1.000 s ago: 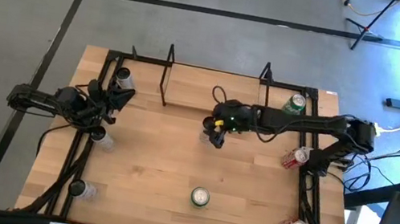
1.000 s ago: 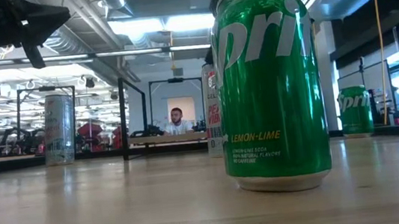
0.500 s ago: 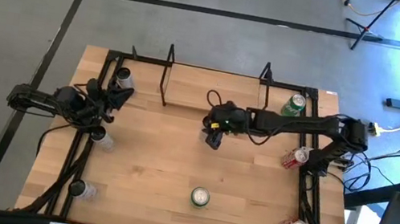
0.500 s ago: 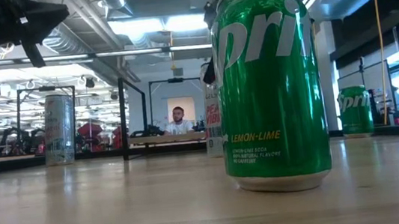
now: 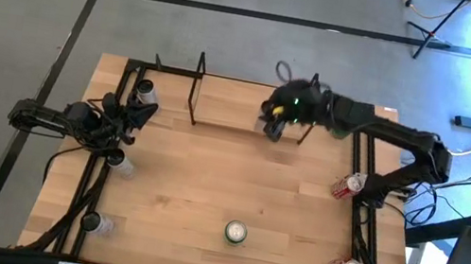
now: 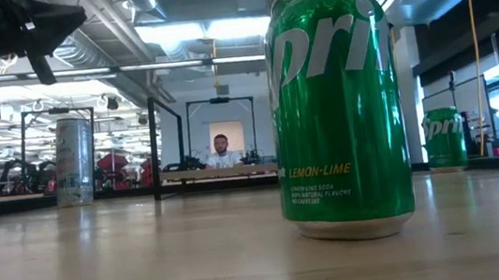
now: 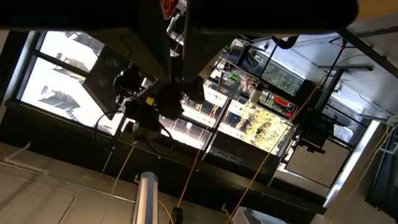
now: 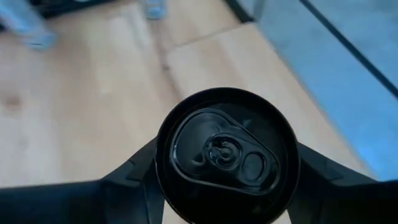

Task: Place canned beverage on shelf
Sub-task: Put the white pink soda can on the shelf

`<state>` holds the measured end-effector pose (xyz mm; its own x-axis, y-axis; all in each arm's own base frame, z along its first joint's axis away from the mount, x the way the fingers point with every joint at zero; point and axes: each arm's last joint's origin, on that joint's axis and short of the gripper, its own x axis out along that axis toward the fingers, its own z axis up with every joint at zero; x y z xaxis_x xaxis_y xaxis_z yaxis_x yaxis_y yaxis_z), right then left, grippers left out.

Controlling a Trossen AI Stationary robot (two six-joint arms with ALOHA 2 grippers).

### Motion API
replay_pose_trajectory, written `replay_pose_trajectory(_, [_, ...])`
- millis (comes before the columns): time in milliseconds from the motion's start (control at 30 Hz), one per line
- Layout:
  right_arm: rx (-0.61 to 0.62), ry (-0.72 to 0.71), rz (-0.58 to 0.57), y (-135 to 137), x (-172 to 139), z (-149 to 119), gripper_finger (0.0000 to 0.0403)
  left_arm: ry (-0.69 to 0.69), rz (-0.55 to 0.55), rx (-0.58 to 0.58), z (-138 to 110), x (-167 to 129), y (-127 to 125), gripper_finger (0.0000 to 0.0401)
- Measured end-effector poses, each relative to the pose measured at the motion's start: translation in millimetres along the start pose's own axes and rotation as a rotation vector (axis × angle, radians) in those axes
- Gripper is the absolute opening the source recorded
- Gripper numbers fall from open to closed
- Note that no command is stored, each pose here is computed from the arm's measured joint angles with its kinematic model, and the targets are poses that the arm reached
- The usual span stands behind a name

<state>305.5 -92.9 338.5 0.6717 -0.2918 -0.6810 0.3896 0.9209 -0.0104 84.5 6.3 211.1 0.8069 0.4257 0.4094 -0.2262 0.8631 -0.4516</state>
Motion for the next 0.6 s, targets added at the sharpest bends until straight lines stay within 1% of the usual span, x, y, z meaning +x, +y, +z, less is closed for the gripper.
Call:
replay_pose_trajectory(100, [0.003,0.027,-0.031,-25.5,-3.5,2.5,0.0213,-0.002,0.009,0.001,0.1,0.0,0.2,0.0036])
replay_pose_trajectory(267, [0.018,0.064,-0.062,-66.1,-4.3,-2.2,0.0213,-0.002,0.008,0.001,0.1,0.0,0.2,0.0036])
replay_pose_trajectory(500, [0.017,0.059,-0.127,-115.9,-5.3,-7.3,0.0213,-0.002,0.008,0.0,0.1,0.0,0.2,0.0036])
replay_pose_trajectory(600, [0.033,0.071,-0.109,-133.4,-0.2,-11.9,0.0213,-0.002,0.008,0.0,0.1,0.0,0.2,0.0036])
